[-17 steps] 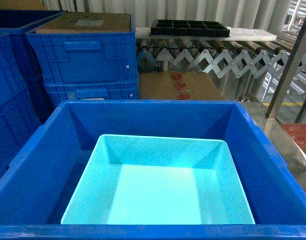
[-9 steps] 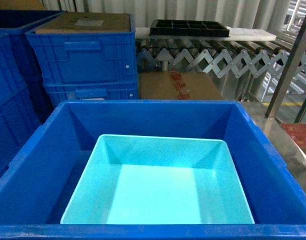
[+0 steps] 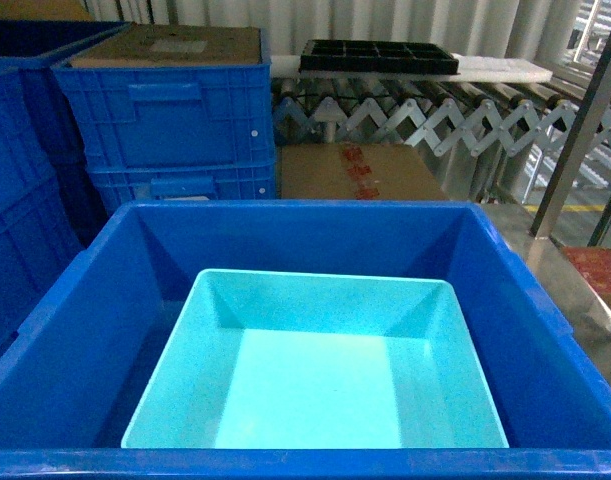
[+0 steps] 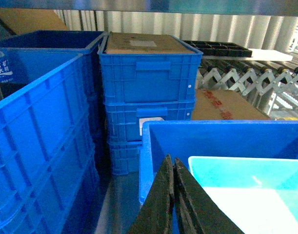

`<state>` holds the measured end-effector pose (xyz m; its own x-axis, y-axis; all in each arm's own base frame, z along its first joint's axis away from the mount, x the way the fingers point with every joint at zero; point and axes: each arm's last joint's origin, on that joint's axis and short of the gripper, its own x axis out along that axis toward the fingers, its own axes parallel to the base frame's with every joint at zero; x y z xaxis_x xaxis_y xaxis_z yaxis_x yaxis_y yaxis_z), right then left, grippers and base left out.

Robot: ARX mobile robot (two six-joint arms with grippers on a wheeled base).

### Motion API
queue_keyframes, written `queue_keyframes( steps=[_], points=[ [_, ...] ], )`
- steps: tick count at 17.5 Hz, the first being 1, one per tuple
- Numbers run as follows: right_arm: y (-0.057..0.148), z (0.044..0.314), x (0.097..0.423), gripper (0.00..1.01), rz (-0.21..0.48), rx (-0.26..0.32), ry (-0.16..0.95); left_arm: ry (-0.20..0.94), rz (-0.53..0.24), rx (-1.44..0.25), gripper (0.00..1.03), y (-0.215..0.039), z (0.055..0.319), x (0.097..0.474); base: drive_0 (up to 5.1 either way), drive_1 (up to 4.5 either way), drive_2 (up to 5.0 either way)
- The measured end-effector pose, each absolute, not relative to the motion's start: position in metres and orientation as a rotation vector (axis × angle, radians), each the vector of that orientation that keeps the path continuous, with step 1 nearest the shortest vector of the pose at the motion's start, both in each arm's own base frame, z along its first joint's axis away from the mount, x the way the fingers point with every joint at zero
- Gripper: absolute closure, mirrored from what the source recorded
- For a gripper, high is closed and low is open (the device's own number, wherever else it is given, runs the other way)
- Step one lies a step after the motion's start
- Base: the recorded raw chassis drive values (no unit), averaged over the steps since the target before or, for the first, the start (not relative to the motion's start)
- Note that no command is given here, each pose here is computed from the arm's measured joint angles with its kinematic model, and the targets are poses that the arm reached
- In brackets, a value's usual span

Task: Stack blue boxes stably on right

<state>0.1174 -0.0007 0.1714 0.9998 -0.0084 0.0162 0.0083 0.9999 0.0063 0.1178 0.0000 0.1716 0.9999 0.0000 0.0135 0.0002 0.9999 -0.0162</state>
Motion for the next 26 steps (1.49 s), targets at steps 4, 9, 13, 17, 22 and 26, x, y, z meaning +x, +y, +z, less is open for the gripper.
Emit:
queue_keyframes(
  steps=[4, 9, 13, 17, 22, 26],
  points=[
    [-0.001, 0.171, 0.111, 1.0, -0.008, 0.007, -0.016, -0.018, 0.0, -0.016, 1.01, 0.0, 0.172, 0.111, 0.0, 0.0, 0.0],
    [-0.001, 0.164, 0.1, 1.0, -0.006, 0.006, 0.039, 0.035, -0.001, -0.016, 1.01, 0.0, 0.165, 0.101, 0.0, 0.0, 0.0],
    [-0.001, 0.169, 0.097, 1.0, -0.006, 0.006, -0.024, -0.01, 0.002, -0.015, 1.01, 0.0, 0.169, 0.097, 0.0, 0.0, 0.0],
    [-0.001, 0.168, 0.097, 1.0, -0.007, 0.006, -0.008, -0.002, 0.001, -0.014, 1.01, 0.0, 0.168, 0.097, 0.0, 0.0, 0.0],
    [-0.001, 0.167, 0.097, 0.26, -0.005, 0.006, -0.005, -0.002, 0.0, -0.014, 0.28, 0.0, 0.168, 0.097, 0.0, 0.0, 0.0],
    [-0.001, 0.167, 0.097, 0.03, -0.005, 0.006, -0.005, -0.002, 0.0, -0.014, 0.05, 0.0, 0.168, 0.097, 0.0, 0.0, 0.0]
  ],
)
